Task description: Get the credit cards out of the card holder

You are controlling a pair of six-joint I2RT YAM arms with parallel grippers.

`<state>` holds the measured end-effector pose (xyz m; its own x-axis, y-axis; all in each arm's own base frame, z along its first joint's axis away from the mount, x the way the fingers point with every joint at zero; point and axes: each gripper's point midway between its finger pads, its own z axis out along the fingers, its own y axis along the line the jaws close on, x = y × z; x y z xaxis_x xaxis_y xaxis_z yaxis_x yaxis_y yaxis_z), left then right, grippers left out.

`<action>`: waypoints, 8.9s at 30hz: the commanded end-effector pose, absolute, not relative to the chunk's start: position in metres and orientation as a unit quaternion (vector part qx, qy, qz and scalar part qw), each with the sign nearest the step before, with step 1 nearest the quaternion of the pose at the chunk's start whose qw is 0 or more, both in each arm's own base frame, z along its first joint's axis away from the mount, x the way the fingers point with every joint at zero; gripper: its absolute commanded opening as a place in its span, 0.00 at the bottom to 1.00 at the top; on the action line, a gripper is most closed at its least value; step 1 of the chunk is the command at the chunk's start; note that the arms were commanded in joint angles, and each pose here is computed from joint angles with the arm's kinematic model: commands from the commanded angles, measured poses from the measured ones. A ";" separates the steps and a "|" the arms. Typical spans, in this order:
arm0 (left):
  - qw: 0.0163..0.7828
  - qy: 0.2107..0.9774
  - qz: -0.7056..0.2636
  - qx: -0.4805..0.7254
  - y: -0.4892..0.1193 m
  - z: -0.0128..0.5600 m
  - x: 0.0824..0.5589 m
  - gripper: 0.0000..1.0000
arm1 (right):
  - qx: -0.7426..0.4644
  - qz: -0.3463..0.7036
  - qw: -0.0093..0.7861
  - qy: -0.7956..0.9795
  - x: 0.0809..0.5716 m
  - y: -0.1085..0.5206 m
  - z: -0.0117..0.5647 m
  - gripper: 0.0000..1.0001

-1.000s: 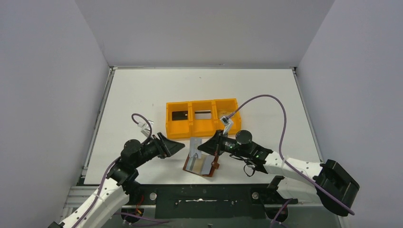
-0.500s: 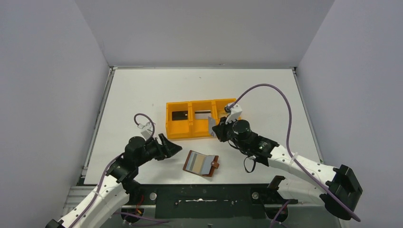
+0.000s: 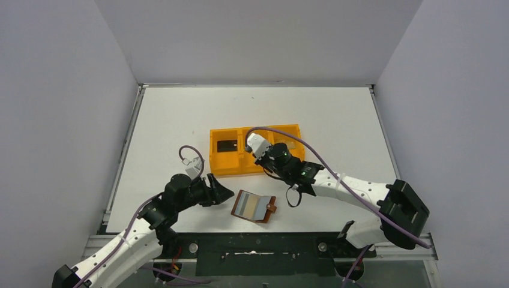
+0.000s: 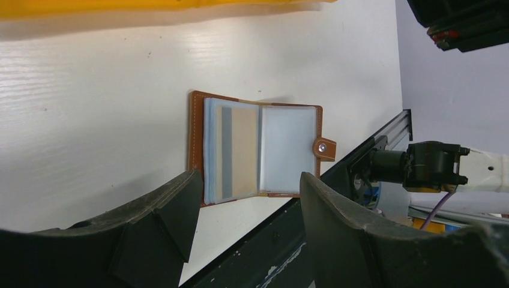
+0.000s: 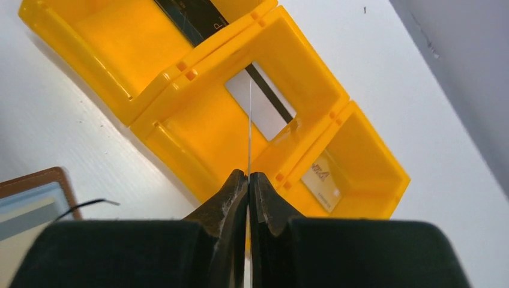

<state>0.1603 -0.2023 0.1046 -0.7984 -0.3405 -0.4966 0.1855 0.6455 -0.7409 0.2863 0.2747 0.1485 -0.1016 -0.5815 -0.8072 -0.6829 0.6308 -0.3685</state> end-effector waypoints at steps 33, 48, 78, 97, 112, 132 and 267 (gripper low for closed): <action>0.400 0.825 -0.370 -0.148 -0.162 0.139 0.175 0.59 | -0.596 -0.148 0.437 0.657 0.381 0.313 0.111 0.04; 0.404 0.821 -0.374 -0.155 -0.160 0.146 0.175 0.59 | -0.600 -0.144 0.466 0.634 0.405 0.317 0.096 0.05; 0.400 0.820 -0.378 -0.157 -0.161 0.144 0.173 0.58 | -0.593 -0.104 0.455 0.656 0.402 0.314 0.077 0.30; 0.399 0.818 -0.384 -0.156 -0.163 0.149 0.174 0.58 | -0.468 0.030 0.562 0.681 0.381 0.326 0.170 0.48; 0.416 0.818 -0.367 -0.153 -0.159 0.152 0.181 0.63 | -0.083 0.265 0.362 0.890 0.201 0.352 0.142 0.55; 0.413 0.793 -0.407 -0.189 -0.161 0.156 0.180 0.64 | 0.006 0.053 0.342 0.938 0.126 0.321 0.047 0.51; 0.299 0.905 -0.303 -0.020 -0.248 0.061 0.148 0.22 | 0.064 0.518 0.279 0.806 0.143 0.312 0.058 0.00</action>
<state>0.1418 -0.2390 0.0475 -0.8388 -0.1940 -0.5087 0.1296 0.8364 -0.5326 0.1351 0.2942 0.0272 -0.8518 0.3602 -0.3804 -0.1380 0.5462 0.8262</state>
